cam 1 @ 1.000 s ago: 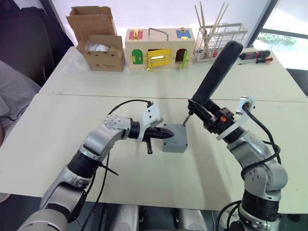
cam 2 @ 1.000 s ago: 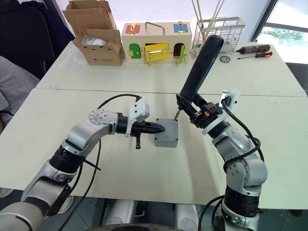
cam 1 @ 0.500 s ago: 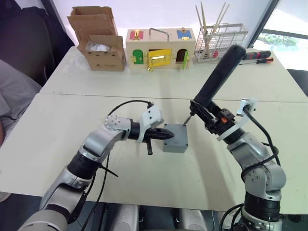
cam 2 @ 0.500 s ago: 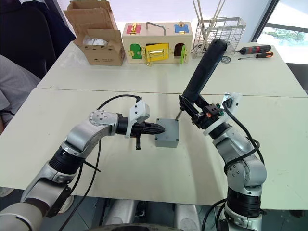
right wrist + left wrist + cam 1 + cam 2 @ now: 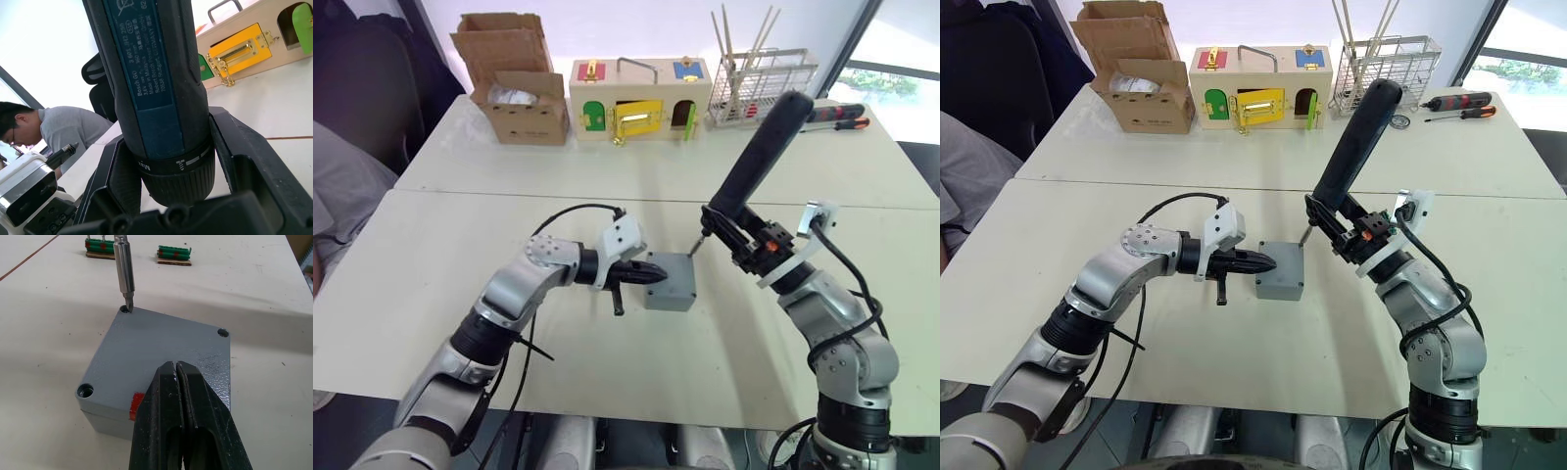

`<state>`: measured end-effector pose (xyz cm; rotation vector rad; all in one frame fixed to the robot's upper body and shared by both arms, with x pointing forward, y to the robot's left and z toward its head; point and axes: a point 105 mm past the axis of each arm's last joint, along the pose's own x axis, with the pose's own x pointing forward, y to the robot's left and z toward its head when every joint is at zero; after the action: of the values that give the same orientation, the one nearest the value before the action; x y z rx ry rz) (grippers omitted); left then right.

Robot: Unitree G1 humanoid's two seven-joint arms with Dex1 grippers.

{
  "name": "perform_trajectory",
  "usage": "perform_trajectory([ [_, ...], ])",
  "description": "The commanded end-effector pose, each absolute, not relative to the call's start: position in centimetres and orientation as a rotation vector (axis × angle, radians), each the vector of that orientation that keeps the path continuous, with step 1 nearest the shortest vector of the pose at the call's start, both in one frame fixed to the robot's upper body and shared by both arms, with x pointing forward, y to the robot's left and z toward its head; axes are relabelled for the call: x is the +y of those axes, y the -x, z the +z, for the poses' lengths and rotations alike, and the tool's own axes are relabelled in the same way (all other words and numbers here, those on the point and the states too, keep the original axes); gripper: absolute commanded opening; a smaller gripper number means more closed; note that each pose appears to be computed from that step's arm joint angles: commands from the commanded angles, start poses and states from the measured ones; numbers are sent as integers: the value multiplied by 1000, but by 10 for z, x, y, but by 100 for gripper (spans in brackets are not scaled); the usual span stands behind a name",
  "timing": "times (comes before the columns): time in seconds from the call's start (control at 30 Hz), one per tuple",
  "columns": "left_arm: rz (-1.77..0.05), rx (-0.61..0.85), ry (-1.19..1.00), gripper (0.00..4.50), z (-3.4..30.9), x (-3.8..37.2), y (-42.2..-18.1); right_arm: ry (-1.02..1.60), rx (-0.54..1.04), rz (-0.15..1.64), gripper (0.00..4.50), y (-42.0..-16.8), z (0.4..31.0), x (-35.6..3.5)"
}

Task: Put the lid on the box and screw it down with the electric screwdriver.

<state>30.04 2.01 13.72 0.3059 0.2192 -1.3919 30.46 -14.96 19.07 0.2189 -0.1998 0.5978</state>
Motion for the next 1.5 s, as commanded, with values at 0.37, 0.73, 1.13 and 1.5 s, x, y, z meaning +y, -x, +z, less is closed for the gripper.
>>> perform_trajectory([
  [0.37, -1398, 225, -310, 0, 134, 20, -296, -96, -179, 686, 183, -299, 185, -133],
  [0.73, -1395, 251, -307, 0, 125, 21, -294, 84, -97, 833, 183, -286, 161, -102],
  [1.13, -1382, 250, -305, 0, 124, 23, -292, 62, -64, 791, 183, -290, 144, -112],
  [1.5, -1371, 275, -300, 0, 116, 25, -291, 31, -50, 745, 183, -294, 133, -121],
])
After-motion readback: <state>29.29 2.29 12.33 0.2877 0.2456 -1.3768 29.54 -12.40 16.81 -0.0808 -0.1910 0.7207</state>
